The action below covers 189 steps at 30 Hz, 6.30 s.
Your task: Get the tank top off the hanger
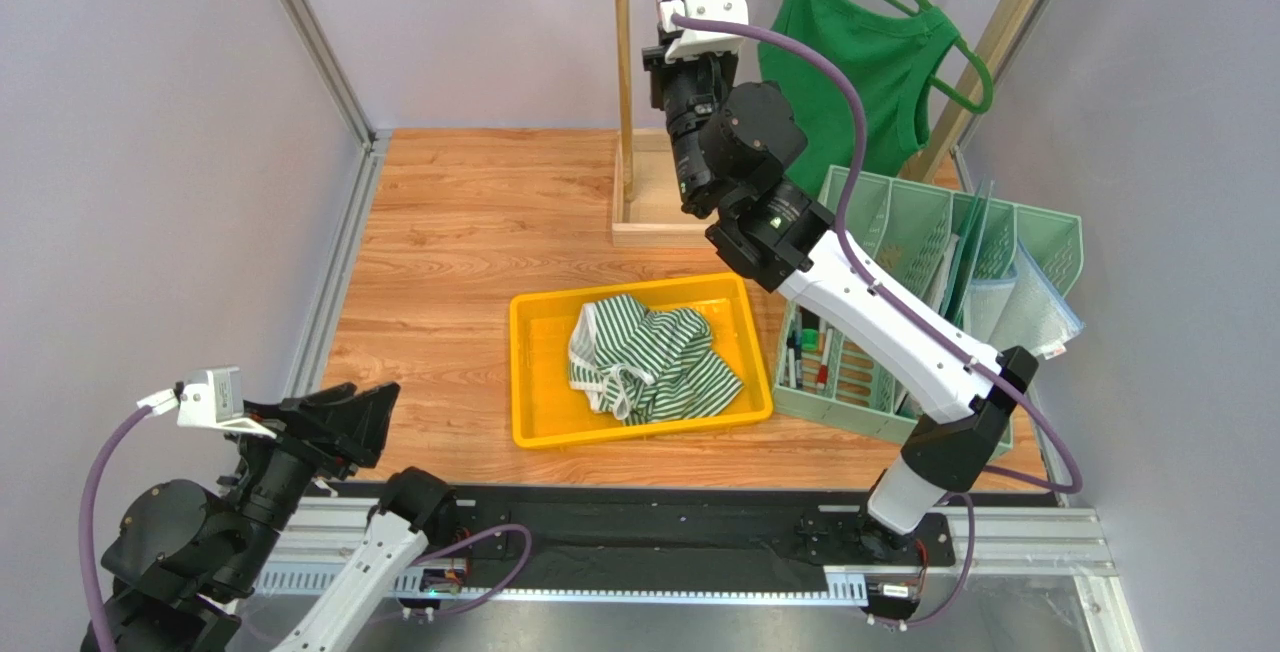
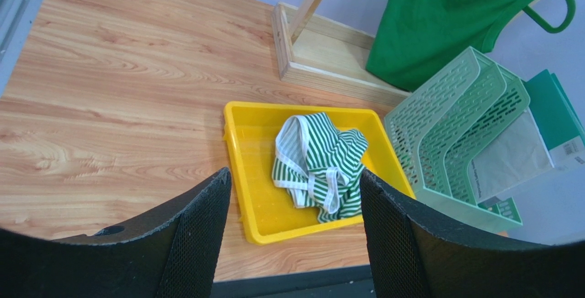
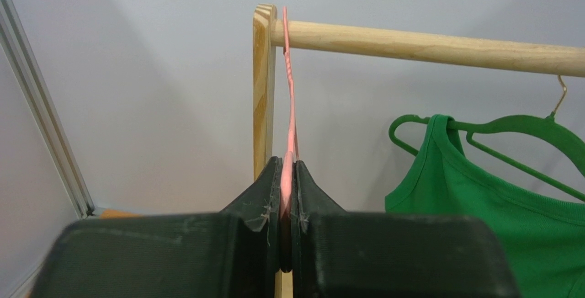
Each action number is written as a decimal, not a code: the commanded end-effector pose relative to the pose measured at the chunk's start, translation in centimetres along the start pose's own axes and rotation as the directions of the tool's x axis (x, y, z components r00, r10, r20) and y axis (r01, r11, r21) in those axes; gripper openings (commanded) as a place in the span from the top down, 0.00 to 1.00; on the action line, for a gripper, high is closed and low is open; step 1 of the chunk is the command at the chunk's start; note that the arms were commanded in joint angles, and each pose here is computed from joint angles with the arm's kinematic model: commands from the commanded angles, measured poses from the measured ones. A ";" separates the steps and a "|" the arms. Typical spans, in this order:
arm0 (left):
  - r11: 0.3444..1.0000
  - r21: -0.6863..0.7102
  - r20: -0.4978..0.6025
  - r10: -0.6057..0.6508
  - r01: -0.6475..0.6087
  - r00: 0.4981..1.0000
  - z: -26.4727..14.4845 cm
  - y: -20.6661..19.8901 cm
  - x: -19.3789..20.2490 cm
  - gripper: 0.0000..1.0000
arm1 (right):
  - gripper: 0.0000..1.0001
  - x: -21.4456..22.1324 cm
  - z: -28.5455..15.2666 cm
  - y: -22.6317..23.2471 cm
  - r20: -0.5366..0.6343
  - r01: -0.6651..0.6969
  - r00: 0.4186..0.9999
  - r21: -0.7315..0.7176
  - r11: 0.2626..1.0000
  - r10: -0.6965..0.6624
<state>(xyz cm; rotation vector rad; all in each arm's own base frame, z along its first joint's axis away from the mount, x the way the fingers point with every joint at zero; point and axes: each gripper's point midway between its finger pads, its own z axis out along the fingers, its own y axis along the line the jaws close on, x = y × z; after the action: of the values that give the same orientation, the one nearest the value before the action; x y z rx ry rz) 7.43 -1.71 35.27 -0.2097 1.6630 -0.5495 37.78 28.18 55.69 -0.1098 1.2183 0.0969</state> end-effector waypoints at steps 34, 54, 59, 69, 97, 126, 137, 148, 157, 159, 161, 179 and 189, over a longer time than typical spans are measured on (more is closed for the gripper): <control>1.000 0.014 -0.027 -0.004 0.005 1.000 0.1 -0.2 0.7 0.27 | 0.39 2.2 -2.6 -0.6 -0.065 -0.036 0.997 0.007 0.999 0.036; 1.000 0.030 -0.049 0.004 -0.003 0.999 0.3 -0.4 1.2 0.27 | 0.38 3.3 1.9 -21.6 -0.180 0.111 0.981 0.244 0.963 -0.067; 0.997 0.073 -0.092 0.021 -0.015 0.996 1.3 -1.6 1.5 0.27 | 0.21 3.2 2.8 -27.2 -0.221 0.072 0.975 0.187 0.980 -0.029; 0.987 0.162 -0.229 0.052 -0.015 0.972 3.7 -4.4 2.8 0.29 | 0.04 5.7 3.3 -34.1 -0.303 0.015 0.953 0.079 0.997 0.010; 0.979 0.204 -0.259 0.059 -0.005 0.964 4.7 -5.1 3.9 0.30 | 0.43 12.7 2.7 -34.2 -0.386 -0.327 0.880 -0.067 0.943 0.277; 0.980 0.200 -0.244 0.026 0.024 0.969 3.4 -5.1 3.4 0.30 | 0.96 13.3 3.2 -28.9 -0.398 -0.316 0.891 -0.196 0.928 0.219; 0.981 0.190 -0.239 0.019 0.028 0.971 3.4 -4.8 3.6 0.31 | 1.00 8.8 4.8 -26.4 -0.324 -0.368 0.911 -0.356 0.859 0.256; 0.983 0.180 -0.251 0.011 0.036 0.968 3.9 -4.7 4.0 0.31 | 1.00 10.3 6.2 -24.7 -0.477 -0.608 0.769 -0.337 0.719 0.427; 0.982 0.182 -0.266 -0.002 0.053 0.964 4.0 -4.7 4.6 0.31 | 1.00 13.9 6.0 -23.9 -0.599 -0.779 0.575 -0.193 0.596 0.557; 0.982 0.181 -0.265 -0.006 0.055 0.964 4.0 -4.7 4.6 0.31 | 1.00 14.6 5.5 -23.4 -0.606 -0.792 0.547 -0.151 0.591 0.578; 0.982 0.182 -0.263 -0.009 0.059 0.965 3.9 -4.7 4.6 0.31 | 1.00 14.2 4.8 -23.0 -0.596 -0.800 0.530 -0.117 0.589 0.603; 0.983 0.172 -0.248 -0.025 0.069 0.969 3.5 -4.0 5.2 0.32 | 1.00 10.6 -5.1 -16.9 -0.493 -0.660 0.639 0.043 0.750 0.590; 0.983 0.168 -0.226 -0.028 0.067 0.974 3.3 -3.9 4.7 0.32 | 1.00 4.6 -10.7 -15.2 -0.401 -0.621 0.726 -0.035 0.783 0.559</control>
<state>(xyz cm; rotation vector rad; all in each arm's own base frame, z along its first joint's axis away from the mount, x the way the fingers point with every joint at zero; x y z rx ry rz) 9.29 -8.12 31.72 -0.0482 1.8628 -0.7616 32.59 12.47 44.20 0.1664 1.7181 0.8474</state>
